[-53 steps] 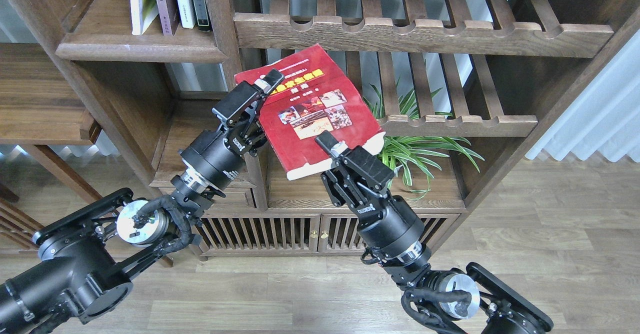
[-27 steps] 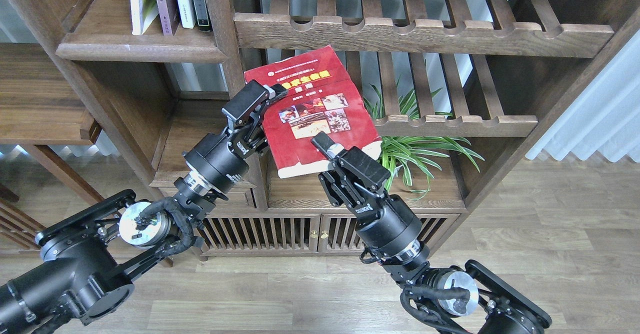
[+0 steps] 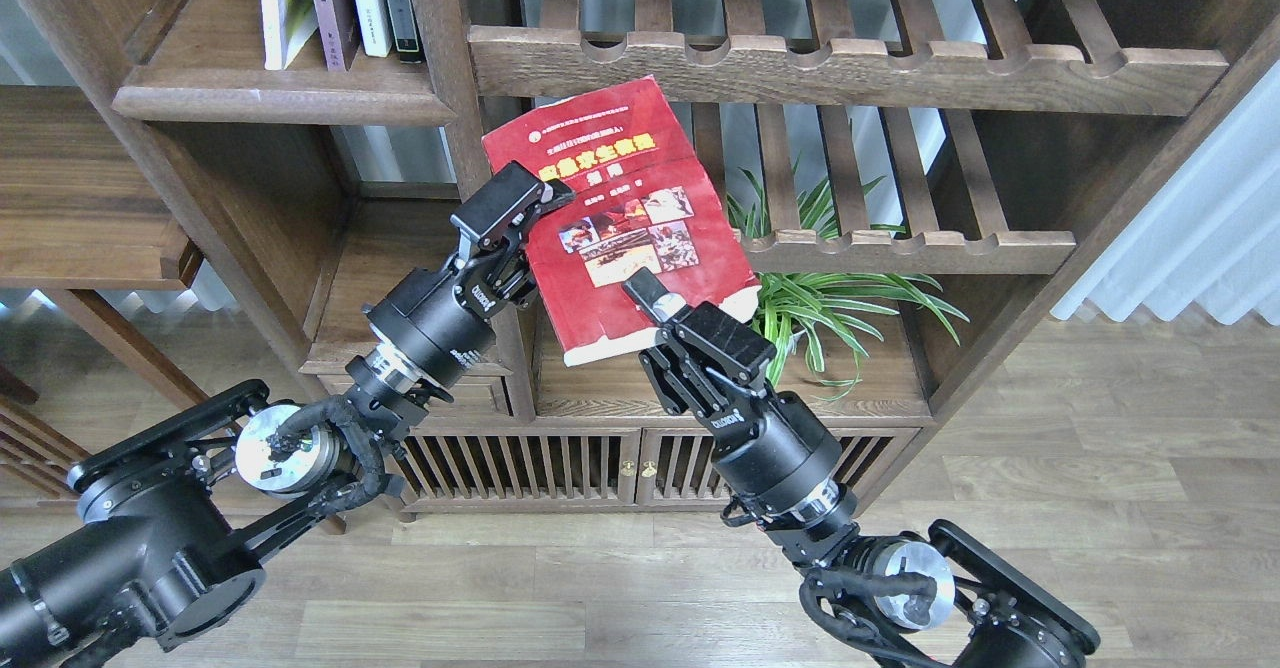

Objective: Organize books on shelf
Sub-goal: 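Grip the red book with the left gripper, release the right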

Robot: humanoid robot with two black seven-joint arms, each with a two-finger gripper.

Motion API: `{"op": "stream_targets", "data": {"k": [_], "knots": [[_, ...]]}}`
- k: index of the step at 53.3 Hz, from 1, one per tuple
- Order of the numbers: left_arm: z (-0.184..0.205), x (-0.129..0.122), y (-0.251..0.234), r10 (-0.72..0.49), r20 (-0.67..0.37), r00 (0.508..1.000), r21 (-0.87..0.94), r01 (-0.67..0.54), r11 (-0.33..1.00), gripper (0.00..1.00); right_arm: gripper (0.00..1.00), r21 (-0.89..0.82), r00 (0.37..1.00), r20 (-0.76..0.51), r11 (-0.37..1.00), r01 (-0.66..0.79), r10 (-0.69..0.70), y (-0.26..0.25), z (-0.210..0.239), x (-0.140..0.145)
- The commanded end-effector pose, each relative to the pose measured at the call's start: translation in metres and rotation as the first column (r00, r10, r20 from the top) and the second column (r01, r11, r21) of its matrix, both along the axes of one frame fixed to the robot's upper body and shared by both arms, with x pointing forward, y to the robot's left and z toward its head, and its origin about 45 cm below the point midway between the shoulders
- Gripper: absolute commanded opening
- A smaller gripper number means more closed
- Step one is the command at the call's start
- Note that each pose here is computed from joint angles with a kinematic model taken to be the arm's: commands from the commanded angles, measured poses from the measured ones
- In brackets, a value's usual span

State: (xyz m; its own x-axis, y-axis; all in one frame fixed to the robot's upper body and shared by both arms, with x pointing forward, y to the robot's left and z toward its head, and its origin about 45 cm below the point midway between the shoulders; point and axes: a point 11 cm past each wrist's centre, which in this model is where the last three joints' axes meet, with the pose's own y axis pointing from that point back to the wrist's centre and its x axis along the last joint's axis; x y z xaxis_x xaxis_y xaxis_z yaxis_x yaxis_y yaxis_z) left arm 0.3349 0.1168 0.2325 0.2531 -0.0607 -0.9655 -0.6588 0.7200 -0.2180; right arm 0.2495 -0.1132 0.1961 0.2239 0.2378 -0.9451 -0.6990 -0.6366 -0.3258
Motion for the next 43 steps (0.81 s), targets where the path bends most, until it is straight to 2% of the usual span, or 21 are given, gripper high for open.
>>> {"op": "stream_targets", "data": {"k": [1,13,17,20,32,43], "knots": [[0.000,0.000,0.001,0.000,0.001,1.000,0.002,0.000,1.000,0.09,0.04,0.000,1.000,-0.003,1.000,0.005,-0.005,-0.001,-0.001,0.001],[-0.001,0.001,0.005,0.007,0.002,1.000,0.012,-0.007,1.000,0.09,0.05,0.007,1.000,-0.014,1.000,0.013,-0.013,0.001,-0.003,0.002],[-0.002,0.001,0.008,0.010,0.000,1.000,0.017,-0.010,1.000,0.08,0.08,0.012,1.000,-0.015,1.000,0.013,-0.013,0.002,-0.003,0.002],[-0.003,0.001,0.010,0.013,0.002,1.000,0.024,-0.013,1.000,0.08,0.14,0.012,1.000,-0.015,1.000,0.015,-0.015,0.001,-0.003,0.002],[-0.004,0.003,0.020,0.027,0.003,1.000,0.045,-0.027,0.999,0.08,0.46,0.006,1.000,-0.016,1.000,0.012,-0.012,0.000,-0.004,0.002],[-0.006,0.003,0.022,0.028,0.002,1.000,0.056,-0.028,0.998,0.07,0.64,-0.001,1.000,-0.015,1.000,0.021,-0.021,-0.003,-0.005,0.003]]}}
